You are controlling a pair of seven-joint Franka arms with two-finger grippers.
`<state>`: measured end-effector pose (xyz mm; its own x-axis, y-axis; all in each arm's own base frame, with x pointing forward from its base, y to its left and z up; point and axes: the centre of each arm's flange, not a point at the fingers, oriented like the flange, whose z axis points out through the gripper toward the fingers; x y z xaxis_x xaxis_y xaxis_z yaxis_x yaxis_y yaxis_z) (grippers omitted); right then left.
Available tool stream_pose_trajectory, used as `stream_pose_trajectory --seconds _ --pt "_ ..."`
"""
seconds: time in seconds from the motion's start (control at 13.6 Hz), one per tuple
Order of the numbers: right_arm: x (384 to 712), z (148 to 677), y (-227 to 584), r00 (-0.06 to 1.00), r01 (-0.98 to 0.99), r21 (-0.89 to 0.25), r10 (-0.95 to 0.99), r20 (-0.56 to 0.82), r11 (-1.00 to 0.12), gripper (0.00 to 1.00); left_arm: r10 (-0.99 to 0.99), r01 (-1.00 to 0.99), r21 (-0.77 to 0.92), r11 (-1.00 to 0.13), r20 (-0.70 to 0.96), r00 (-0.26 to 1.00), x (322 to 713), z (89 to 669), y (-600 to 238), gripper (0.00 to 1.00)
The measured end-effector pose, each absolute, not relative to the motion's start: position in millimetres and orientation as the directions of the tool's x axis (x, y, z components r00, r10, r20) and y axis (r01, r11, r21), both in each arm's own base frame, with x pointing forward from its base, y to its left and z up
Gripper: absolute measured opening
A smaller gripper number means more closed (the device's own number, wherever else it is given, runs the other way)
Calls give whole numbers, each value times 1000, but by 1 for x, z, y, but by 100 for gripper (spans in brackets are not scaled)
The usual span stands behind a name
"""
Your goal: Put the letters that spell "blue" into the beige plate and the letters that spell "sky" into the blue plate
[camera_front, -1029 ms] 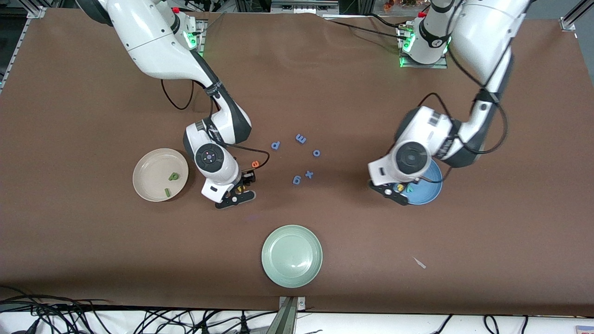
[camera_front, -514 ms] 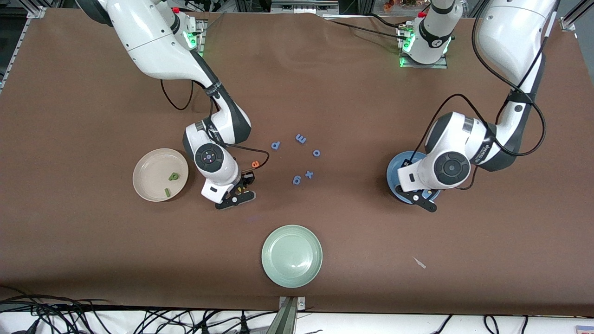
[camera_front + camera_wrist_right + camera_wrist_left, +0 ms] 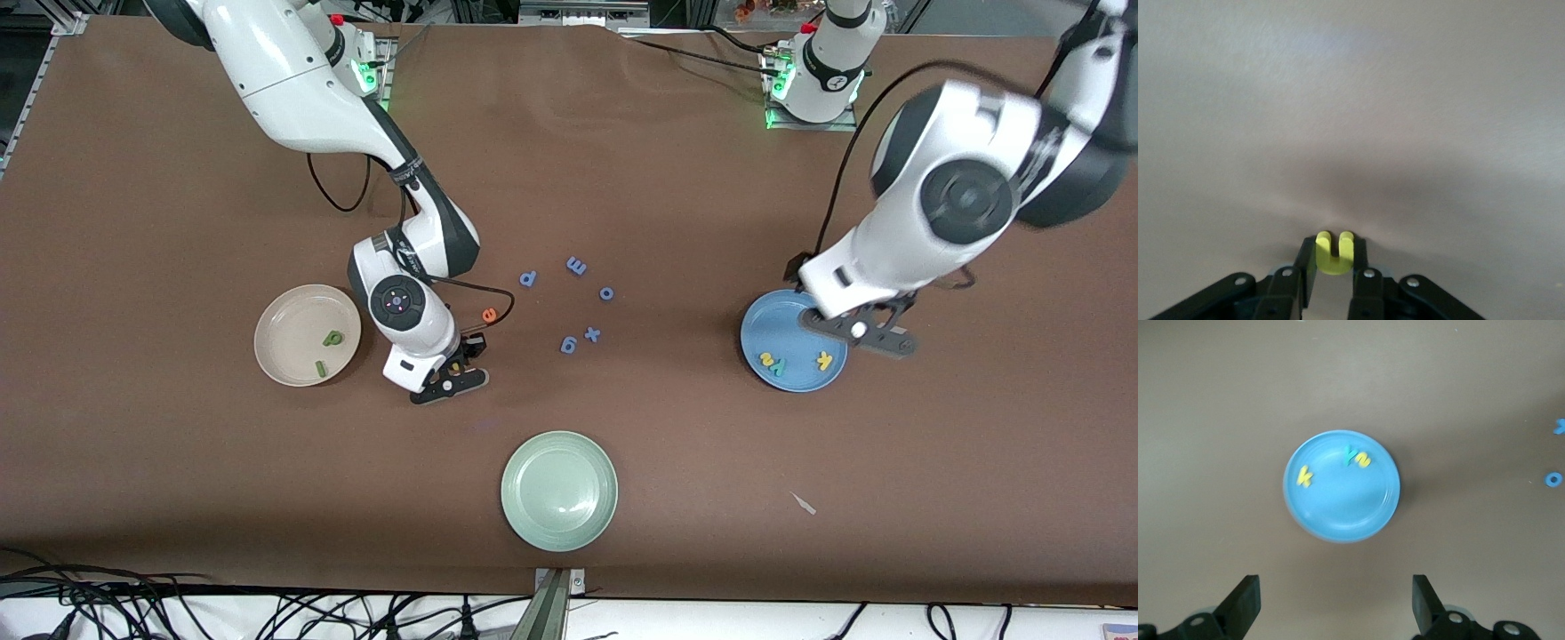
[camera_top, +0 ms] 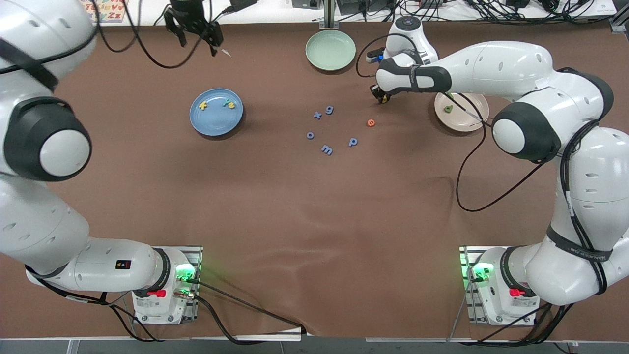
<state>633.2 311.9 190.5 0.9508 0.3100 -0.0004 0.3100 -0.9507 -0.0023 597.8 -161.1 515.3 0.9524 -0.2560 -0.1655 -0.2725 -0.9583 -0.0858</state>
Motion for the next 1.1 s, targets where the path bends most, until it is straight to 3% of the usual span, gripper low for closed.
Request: stream_pose_trajectory --seconds 0.37,0.81,0.96,1.1 --pt "662 241 212 958 270 26 266 -103 -963 26 -51 -52 -14 -999 -57 997 568 631 -60 100" --pt "643 234 104 945 315 79 305 -123 -946 26 -22 -22 -21 -1000 -14 1000 540 607 -50 100" --pt "630 219 88 946 312 84 300 -126 -947 30 -29 -29 -21 -999 -12 1000 537 607 -54 100" --pt "628 221 95 951 294 73 285 -121 -953 46 -24 -25 -21 -999 -10 1000 537 608 -52 100"
